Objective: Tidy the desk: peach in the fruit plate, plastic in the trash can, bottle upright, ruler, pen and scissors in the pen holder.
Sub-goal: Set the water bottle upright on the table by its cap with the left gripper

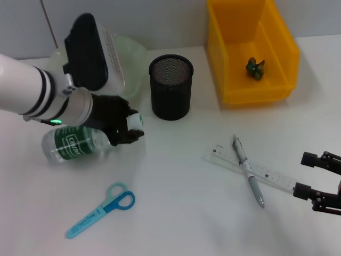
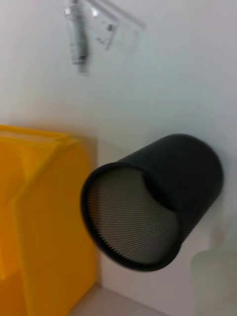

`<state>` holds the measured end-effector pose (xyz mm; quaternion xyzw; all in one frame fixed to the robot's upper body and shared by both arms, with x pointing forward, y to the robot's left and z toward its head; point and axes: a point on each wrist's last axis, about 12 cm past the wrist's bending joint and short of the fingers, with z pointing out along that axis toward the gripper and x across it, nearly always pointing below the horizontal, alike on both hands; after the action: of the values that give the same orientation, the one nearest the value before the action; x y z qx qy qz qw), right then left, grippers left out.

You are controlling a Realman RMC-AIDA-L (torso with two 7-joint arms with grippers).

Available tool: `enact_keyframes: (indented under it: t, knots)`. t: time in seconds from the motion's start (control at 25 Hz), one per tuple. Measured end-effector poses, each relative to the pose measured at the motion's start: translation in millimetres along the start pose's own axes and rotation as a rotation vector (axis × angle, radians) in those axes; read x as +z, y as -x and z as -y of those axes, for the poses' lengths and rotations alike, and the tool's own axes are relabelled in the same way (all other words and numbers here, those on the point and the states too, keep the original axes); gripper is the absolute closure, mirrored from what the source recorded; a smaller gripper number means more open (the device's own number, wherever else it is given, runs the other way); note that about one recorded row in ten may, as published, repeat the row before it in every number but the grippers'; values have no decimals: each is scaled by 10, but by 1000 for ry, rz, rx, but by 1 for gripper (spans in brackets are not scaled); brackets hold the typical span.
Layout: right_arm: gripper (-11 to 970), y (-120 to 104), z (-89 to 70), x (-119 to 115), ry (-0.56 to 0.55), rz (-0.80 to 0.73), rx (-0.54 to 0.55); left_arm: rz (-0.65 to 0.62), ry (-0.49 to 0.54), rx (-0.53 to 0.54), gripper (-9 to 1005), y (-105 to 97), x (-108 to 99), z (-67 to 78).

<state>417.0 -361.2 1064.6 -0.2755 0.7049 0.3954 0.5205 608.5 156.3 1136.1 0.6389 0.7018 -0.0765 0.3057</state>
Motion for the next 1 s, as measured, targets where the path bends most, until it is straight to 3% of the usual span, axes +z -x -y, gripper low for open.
enact_keyframes:
  t: [0.44, 1.0]
  knots:
    - [147, 7, 4, 10, 3, 1, 3, 251, 33, -131, 545, -139, -216, -27]
    - [149, 33, 23, 46, 16, 1, -3, 386, 98, -226, 536, -258, -297, -7]
